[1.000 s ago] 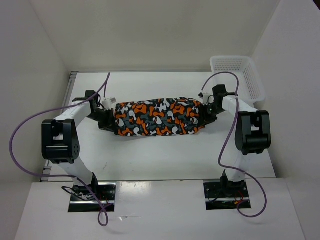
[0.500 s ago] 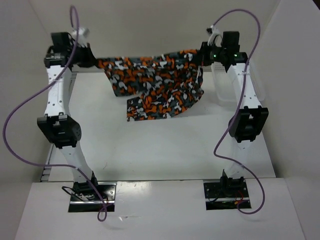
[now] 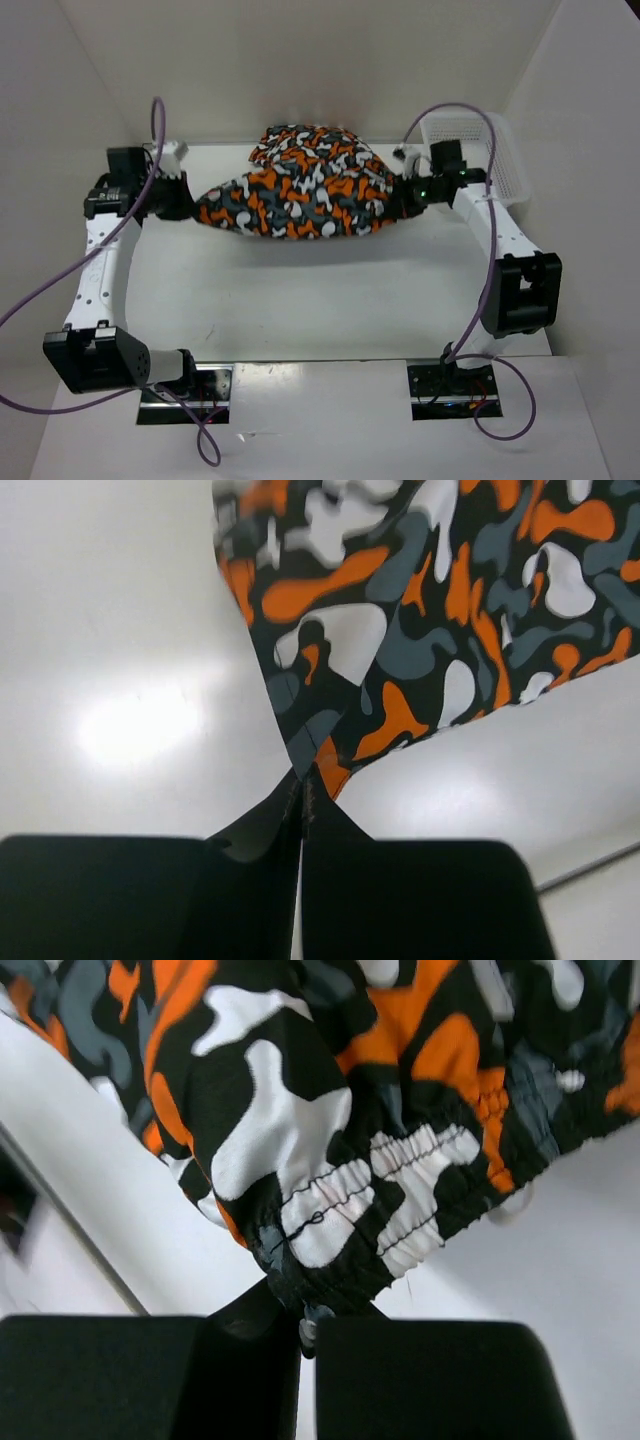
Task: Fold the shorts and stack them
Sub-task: Flatten the shorts out, then fold the shorts
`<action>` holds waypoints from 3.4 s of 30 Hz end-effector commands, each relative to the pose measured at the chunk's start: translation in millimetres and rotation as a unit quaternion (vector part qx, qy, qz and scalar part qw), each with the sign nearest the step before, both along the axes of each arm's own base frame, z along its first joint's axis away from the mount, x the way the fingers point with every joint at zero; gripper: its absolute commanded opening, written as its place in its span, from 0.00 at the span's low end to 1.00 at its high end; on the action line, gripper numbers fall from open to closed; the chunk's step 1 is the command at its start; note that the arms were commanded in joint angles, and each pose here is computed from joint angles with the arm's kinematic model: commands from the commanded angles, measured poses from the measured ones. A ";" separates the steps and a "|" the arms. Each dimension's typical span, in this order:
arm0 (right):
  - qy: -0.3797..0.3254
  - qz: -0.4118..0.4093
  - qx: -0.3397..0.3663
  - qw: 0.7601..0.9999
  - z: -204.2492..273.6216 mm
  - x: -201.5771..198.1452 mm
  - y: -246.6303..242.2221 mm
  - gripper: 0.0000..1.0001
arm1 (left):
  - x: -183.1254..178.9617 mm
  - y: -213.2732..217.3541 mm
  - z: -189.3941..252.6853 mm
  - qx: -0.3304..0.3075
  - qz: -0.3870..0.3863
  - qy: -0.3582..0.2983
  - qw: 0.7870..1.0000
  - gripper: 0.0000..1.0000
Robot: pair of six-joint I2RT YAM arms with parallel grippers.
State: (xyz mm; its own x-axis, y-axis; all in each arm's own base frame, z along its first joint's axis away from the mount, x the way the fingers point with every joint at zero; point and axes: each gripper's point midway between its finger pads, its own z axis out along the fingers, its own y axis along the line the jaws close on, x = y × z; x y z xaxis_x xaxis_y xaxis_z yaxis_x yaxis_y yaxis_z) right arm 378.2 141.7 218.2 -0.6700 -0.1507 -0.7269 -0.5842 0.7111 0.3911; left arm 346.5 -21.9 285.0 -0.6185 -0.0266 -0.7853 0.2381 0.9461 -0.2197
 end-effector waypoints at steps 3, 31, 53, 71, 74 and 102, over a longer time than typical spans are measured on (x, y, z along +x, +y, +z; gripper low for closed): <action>0.071 0.141 -0.200 0.967 -100.5 -101.9 -23.7 0.00 | -80.0 5.0 -116.6 0.019 0.031 0.199 0.979 0.00; -0.031 0.124 -0.301 0.945 -49.7 -72.3 -26.0 0.85 | -52.7 -13.2 -106.1 0.111 0.008 0.119 0.987 0.68; -0.024 -0.246 -0.280 0.928 -118.1 132.7 -67.5 0.80 | 7.2 -10.5 -293.1 0.244 0.027 0.201 0.948 0.70; 0.058 -0.112 -0.284 0.951 -184.7 82.6 -61.6 0.91 | 68.4 -81.6 -138.0 0.143 -0.047 0.073 0.986 0.77; 0.057 -0.102 -0.291 0.950 -186.8 83.3 -62.4 0.90 | 137.1 -111.1 -119.4 0.110 -0.069 0.024 0.991 0.78; 0.078 -0.067 -0.291 0.951 -187.2 54.8 -61.4 0.83 | 324.1 -168.6 -231.8 0.046 -0.118 -0.041 0.991 0.91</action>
